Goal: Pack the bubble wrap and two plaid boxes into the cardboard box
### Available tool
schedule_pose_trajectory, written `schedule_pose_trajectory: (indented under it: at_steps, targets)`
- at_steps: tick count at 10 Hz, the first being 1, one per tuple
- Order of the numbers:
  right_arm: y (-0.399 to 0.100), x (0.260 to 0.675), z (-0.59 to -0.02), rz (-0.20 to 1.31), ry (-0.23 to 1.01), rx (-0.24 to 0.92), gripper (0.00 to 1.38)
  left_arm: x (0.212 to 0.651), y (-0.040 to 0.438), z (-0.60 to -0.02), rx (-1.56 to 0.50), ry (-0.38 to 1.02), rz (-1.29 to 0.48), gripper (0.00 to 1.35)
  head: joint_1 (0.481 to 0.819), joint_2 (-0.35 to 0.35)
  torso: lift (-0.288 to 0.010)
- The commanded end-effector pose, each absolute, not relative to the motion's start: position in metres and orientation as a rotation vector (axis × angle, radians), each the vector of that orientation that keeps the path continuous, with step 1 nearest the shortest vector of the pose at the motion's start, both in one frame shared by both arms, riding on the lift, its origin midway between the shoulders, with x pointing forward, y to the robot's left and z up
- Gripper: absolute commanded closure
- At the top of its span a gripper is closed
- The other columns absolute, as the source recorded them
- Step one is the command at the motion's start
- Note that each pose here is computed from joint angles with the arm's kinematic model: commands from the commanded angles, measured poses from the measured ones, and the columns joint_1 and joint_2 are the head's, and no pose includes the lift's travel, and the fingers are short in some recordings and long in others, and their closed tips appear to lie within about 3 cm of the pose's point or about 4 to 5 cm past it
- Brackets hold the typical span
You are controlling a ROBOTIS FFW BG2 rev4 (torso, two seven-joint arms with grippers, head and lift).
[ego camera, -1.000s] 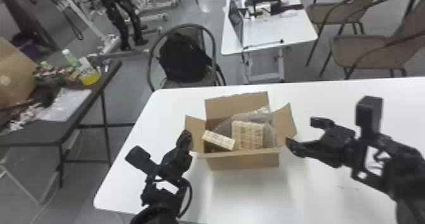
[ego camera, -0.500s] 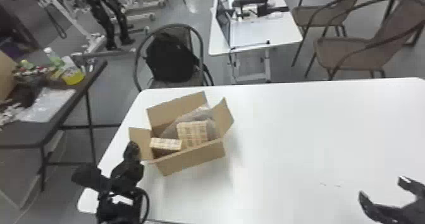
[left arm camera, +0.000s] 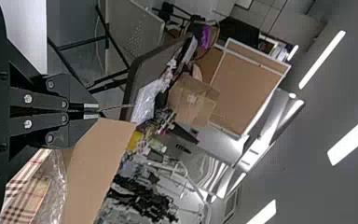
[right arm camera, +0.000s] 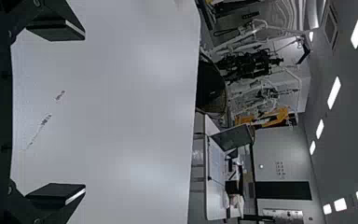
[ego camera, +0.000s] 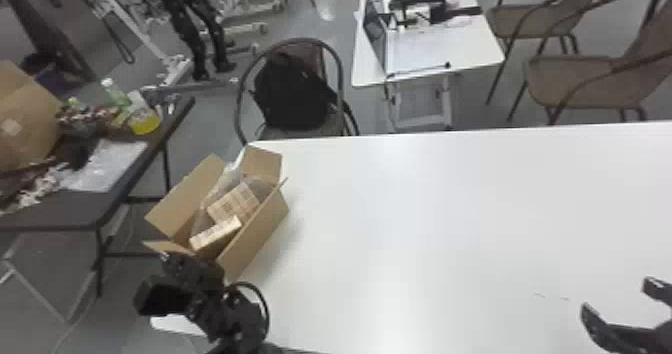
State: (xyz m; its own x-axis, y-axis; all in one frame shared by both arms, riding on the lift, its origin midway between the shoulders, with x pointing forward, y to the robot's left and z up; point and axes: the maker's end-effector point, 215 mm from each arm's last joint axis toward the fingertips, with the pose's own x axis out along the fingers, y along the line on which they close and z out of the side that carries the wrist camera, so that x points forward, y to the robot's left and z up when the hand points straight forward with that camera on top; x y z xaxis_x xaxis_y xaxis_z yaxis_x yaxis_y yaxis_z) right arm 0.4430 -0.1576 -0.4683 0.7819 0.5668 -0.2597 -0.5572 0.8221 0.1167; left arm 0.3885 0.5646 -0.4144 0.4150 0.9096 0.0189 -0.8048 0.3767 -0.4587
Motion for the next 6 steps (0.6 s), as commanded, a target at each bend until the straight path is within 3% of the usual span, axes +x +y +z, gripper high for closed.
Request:
schedule_pose_trajectory:
  at_steps: [1,2,3,4,5,6]
  targets:
    - [-0.150,0.448,-0.467,0.621,0.290,0.029,0.15,0.387,0.566,-0.412,-0.402,-0.312,1.173,1.21,0.695,0.350,-0.050]
    - [-0.148,0.449,-0.467,0.621,0.288,0.035,0.15,0.389,0.571,-0.414,-0.424,-0.317,1.205,1.18,0.695,0.350,-0.050]
    - [-0.147,0.451,-0.466,0.622,0.286,0.036,0.15,0.386,0.576,-0.402,-0.386,-0.346,1.211,0.78,0.695,0.350,-0.050]
    - [-0.147,0.452,-0.465,0.624,0.283,0.035,0.15,0.385,0.565,-0.398,-0.373,-0.369,1.181,0.29,0.695,0.350,-0.050]
    - [-0.146,0.451,-0.463,0.622,0.275,0.039,0.15,0.385,0.547,-0.379,-0.345,-0.439,1.105,0.11,0.695,0.350,-0.050]
    - [-0.143,0.449,-0.461,0.622,0.263,0.040,0.15,0.387,0.515,-0.348,-0.309,-0.510,0.989,0.14,0.695,0.350,-0.050]
